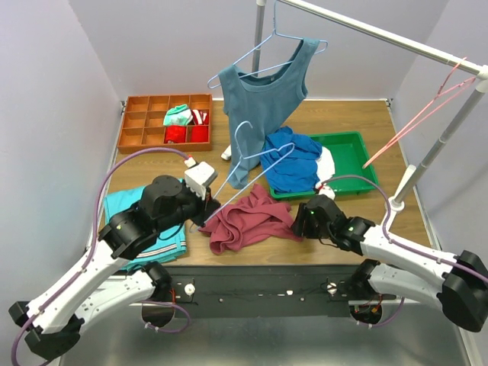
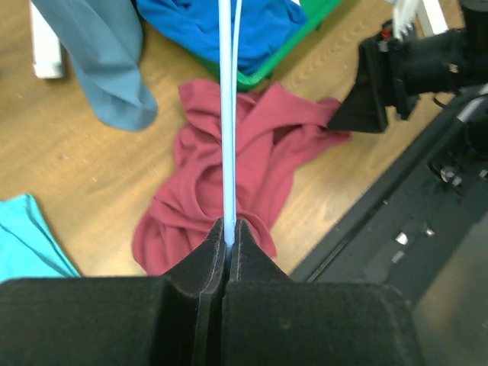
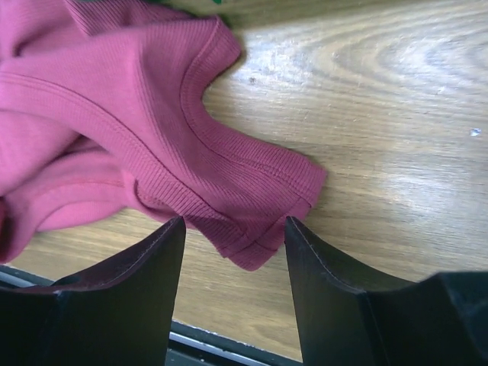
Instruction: Place the tank top on the hanger
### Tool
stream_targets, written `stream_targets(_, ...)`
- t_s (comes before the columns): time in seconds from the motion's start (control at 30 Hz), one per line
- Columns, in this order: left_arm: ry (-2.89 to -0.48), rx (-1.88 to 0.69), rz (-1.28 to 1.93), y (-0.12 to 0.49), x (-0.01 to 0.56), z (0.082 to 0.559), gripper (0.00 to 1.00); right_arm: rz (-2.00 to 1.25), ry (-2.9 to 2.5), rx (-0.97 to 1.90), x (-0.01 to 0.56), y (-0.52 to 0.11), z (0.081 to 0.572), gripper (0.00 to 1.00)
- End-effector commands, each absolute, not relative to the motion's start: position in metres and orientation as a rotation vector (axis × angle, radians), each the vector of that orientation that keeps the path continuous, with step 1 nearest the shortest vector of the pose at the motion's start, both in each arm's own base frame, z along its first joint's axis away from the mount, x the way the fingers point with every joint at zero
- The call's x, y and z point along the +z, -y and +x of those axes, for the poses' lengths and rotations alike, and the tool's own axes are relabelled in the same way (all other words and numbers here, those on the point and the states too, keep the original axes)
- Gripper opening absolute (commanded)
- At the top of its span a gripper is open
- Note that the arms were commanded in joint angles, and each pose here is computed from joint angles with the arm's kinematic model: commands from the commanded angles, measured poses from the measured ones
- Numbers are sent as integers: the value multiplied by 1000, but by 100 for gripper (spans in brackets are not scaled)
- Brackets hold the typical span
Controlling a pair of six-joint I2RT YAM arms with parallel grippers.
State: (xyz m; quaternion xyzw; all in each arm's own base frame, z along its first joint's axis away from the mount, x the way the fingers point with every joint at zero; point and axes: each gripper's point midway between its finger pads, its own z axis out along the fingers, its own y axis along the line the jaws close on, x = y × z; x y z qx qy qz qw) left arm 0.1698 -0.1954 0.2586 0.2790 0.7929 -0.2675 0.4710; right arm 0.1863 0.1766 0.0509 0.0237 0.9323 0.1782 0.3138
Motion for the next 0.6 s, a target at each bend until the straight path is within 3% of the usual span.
stream_targets(0.0,-1997,-785,667,193,256,140,0,50,-2416,477,61,-190,202,62)
stream_targets(0.1,-2024,-829,640,192,259,131,0,48,-2412,450,62,-191,208,57)
stream_targets(0.2,-2117,-883,587,191,246,120,0,60,-2397,439,67,-192,213,42)
stream_targets(0.23,-2134,-900,583,191,244,115,0,66,-2386,439,70,-192,216,30)
stream_targets(0.33,-2184,-918,575,183,236,101,0,89,-2376,407,72,-188,219,16)
stream_targets(0.57,-2238,-907,585,165,231,82,0,106,-2378,268,77,-177,230,13)
